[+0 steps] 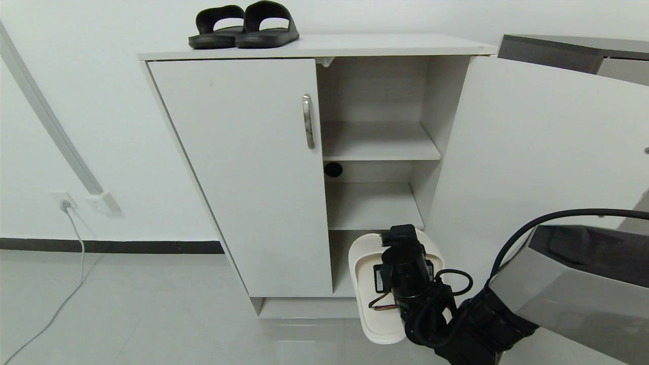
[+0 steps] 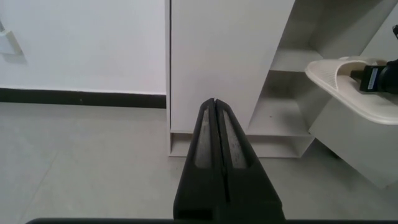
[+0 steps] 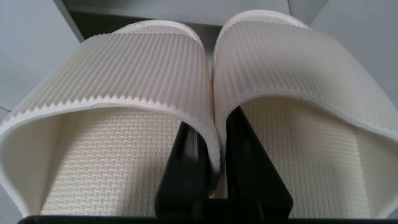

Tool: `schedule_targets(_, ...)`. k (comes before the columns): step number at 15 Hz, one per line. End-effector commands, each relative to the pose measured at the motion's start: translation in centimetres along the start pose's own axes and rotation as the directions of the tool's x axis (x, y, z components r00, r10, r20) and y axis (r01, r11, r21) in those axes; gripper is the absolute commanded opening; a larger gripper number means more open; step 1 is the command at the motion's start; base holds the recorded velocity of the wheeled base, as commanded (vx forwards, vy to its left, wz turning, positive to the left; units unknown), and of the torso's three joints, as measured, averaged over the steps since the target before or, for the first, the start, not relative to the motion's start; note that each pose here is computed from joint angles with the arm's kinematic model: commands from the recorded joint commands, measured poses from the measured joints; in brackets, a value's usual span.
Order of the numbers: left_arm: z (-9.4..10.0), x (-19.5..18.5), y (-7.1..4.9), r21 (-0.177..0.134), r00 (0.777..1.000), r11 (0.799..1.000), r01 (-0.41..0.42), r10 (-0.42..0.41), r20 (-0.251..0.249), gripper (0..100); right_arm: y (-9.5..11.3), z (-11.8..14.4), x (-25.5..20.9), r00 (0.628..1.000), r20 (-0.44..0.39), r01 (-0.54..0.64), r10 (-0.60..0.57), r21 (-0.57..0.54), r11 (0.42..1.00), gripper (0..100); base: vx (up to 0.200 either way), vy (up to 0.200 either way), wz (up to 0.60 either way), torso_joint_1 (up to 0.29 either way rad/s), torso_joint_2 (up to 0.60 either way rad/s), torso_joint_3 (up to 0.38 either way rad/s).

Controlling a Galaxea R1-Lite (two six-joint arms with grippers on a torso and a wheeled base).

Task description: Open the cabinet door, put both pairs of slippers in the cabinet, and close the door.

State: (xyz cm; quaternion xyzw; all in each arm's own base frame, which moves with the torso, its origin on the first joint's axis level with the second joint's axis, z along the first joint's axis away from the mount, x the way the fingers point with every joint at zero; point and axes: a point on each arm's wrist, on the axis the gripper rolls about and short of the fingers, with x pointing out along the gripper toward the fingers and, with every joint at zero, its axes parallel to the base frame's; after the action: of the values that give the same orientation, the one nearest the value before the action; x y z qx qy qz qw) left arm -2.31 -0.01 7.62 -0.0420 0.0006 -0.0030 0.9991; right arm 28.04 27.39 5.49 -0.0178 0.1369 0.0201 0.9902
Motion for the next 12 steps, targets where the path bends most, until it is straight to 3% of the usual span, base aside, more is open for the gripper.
schedule_targets(1,0.0,0.0,0.0,0.0,1.0,1.0,0.0,0.0,-0.002,0,0.1,-0.1,0.1,1.0,-0.002,-0.001,0.001,-0.001,1.0,0,0.0,0.0,0.0,0.002,0.0,-0.149)
schedule_targets(6,0.0,0.0,0.0,0.0,1.0,1.0,0.0,0.0,-0.002,0,0.2,0.6,0.1,0.999,0.053,-0.008,0.008,0.002,1.0,0,0.0,0.0,0.0,0.004,0.0,-0.187)
schedule_targets(9,0.0,0.0,0.0,0.0,1.0,1.0,0.002,-0.002,-0.002,0,0.4,2.1,0.2,0.987,0.16,-0.02,0.018,0.006,1.0,0,0.0,0.0,0.0,0.002,0.0,-0.196)
schedule_targets(12,0.0,0.0,0.0,0.0,1.0,1.0,0.0,0.0,-0.001,0,1.3,2.5,1.0,0.977,0.211,-0.031,0.024,0.03,0.999,0,0.0,0.0,0.0,-0.001,0.0,-0.198)
